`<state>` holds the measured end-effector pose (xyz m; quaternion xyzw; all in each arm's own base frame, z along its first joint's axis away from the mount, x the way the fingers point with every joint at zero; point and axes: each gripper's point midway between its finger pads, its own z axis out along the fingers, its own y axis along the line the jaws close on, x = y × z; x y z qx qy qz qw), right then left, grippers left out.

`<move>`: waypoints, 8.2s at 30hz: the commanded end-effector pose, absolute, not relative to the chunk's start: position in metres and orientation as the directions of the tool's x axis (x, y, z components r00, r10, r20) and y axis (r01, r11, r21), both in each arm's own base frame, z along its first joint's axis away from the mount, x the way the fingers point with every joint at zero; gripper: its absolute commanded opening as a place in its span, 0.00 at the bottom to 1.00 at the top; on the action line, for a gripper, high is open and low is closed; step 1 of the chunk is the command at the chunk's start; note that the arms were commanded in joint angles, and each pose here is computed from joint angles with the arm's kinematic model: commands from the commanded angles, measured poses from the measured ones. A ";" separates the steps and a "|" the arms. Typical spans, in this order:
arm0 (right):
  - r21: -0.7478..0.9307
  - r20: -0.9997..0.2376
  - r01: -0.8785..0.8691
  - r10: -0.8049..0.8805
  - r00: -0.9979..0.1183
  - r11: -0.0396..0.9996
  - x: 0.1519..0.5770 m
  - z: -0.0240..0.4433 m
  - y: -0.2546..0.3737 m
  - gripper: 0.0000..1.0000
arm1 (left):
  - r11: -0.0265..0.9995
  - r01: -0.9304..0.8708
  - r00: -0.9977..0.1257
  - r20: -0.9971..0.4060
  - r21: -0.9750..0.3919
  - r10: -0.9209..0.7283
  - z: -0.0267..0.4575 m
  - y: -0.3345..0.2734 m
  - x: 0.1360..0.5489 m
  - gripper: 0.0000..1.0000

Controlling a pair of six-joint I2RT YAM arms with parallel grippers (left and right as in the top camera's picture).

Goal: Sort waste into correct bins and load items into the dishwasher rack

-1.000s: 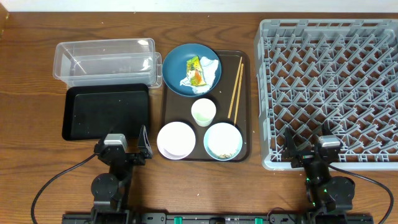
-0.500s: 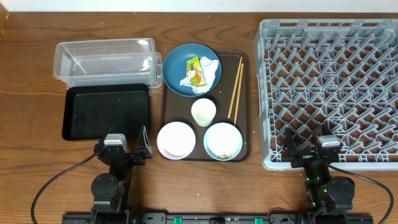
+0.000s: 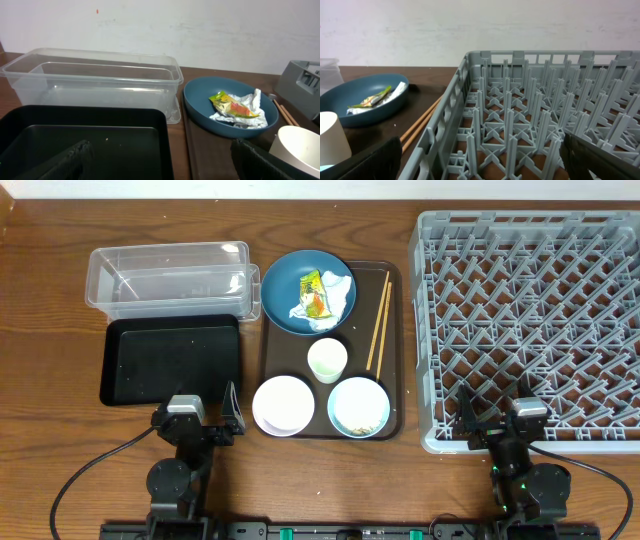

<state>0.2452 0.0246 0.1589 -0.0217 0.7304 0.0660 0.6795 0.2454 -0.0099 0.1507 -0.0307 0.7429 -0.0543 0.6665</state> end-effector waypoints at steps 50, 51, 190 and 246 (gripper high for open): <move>0.080 -0.995 -0.136 0.070 -0.075 0.987 0.245 0.159 0.028 0.99 | 0.992 0.010 -0.154 -0.980 -0.129 -0.126 0.137 -0.008 0.244 0.90; 0.080 -0.995 -0.136 0.070 -0.075 0.987 0.245 0.159 0.028 0.99 | 0.992 0.010 -0.154 -0.980 -0.129 -0.126 0.137 -0.008 0.244 0.90; -0.042 -0.997 -0.286 -0.020 0.078 0.957 0.238 0.248 0.053 0.99 | 0.987 0.108 -0.028 -0.993 -0.117 -0.115 0.214 -0.022 0.243 0.90; 0.151 -0.815 -0.373 -0.098 -0.571 0.916 0.327 0.297 0.076 0.99 | 0.970 0.140 -0.854 -0.520 -0.198 0.017 0.051 -0.196 0.509 1.00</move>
